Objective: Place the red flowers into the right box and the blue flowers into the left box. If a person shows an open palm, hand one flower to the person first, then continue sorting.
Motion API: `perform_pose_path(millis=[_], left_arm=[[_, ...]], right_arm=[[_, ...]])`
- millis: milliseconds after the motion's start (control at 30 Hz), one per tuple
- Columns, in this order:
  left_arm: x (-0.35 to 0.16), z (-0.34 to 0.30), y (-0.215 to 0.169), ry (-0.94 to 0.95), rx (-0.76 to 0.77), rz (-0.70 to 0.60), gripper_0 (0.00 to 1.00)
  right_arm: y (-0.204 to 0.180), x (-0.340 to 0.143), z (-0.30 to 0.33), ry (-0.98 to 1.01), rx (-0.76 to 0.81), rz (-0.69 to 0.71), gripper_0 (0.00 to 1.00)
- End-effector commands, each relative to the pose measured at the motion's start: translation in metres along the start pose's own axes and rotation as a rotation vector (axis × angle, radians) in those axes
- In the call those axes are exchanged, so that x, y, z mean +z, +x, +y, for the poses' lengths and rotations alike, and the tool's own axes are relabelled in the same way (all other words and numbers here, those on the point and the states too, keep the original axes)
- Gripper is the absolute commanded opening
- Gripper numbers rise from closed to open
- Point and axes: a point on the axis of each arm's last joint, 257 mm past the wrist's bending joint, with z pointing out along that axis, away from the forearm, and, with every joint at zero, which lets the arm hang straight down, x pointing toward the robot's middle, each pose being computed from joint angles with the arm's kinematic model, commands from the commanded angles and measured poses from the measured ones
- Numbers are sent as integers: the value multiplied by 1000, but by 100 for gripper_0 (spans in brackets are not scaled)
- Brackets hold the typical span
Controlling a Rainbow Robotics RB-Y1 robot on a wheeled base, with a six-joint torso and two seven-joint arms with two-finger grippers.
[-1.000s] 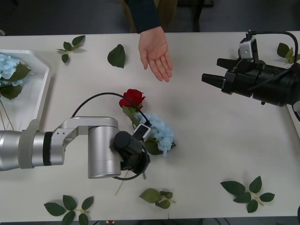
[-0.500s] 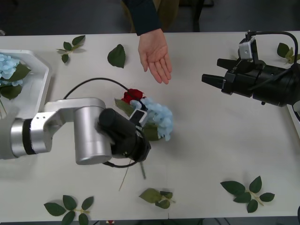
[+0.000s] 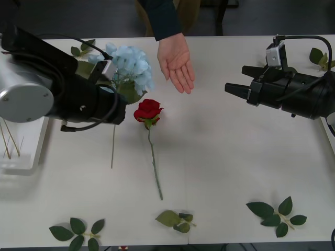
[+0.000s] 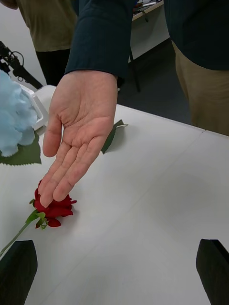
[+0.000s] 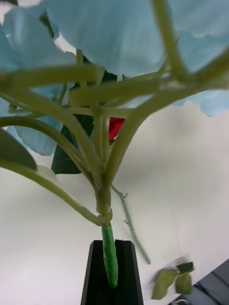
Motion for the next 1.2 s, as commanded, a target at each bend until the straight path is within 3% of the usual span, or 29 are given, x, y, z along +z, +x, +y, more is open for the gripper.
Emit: perform_pose_path(millis=[33, 300, 667, 900, 1200], left_arm=[[-21, -13, -9, 80, 17, -32, 0], [-33, -50, -40, 210, 222, -169, 0], [-58, -139, -84, 440, 507, -481, 0], [-75, -157, -109, 466, 572, -675, 0], [-66, -188, -131, 454, 600, -799, 0]], right_arm=[[0, 7, 8, -9, -19, -14, 97], [0, 7, 8, -7, -19, -14, 97], [0, 7, 8, -7, -20, -13, 97], [2, 6, 8, -5, -16, -11, 97], [5, 5, 7, 2, -15, -12, 97]])
